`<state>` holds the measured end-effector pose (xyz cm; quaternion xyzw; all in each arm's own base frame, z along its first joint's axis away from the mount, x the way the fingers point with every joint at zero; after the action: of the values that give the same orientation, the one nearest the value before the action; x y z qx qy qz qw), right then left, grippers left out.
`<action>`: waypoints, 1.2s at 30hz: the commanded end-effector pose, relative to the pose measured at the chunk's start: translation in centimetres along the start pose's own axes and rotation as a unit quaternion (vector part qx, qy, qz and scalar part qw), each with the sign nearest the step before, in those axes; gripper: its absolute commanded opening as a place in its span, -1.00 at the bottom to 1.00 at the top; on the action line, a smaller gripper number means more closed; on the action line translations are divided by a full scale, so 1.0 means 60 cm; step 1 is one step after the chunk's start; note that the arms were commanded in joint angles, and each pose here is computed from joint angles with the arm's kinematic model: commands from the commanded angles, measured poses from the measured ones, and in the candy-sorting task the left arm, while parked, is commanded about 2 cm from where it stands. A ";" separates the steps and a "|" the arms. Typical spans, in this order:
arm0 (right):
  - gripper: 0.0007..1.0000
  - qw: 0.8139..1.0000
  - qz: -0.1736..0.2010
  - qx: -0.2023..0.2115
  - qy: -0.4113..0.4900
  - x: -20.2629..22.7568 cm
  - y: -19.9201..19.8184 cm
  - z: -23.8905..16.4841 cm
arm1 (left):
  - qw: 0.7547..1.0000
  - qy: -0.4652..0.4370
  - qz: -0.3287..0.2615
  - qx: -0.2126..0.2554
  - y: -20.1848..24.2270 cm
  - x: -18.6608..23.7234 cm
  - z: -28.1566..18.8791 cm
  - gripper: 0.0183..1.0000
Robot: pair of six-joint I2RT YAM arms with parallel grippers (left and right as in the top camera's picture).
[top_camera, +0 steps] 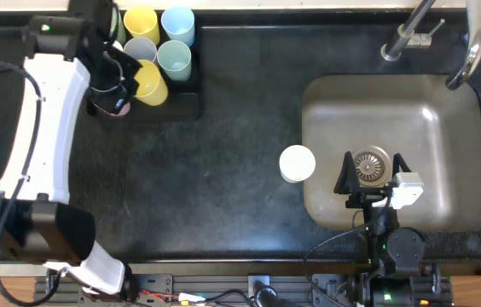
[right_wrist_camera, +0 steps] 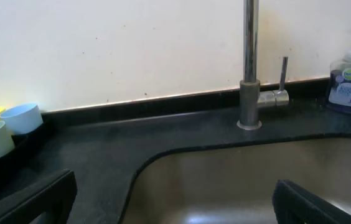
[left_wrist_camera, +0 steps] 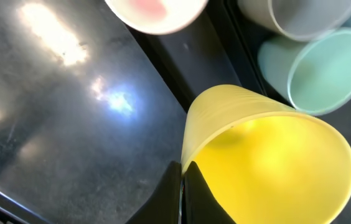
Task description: Store Cups
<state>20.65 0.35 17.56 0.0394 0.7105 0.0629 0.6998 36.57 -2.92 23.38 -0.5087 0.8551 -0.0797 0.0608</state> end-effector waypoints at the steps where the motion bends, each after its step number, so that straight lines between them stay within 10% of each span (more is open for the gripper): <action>1: 1.00 1.000 0.003 -0.001 0.000 0.005 0.000 0.000 | 1.000 0.004 -0.024 -0.019 0.023 -0.017 0.021 -0.96; 36: 1.00 1.000 0.003 -0.002 0.000 0.005 0.000 0.000 | 0.998 -0.024 -0.027 -0.044 -0.003 -0.064 0.148 -0.96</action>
<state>20.65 0.35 17.57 0.0395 0.7103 0.0627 0.7000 39.98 -0.15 15.80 -0.5359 0.8411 -0.0438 0.0586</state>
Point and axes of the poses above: each gripper's point midway between its finger pads, its own z axis out along the fingers, its own y axis along the line the jaws close on, x = y × z, the point moved 4 cm from there along -z, back along the fingers, and after that the axes turned 2 degrees about -z, right-handed, at the moved point
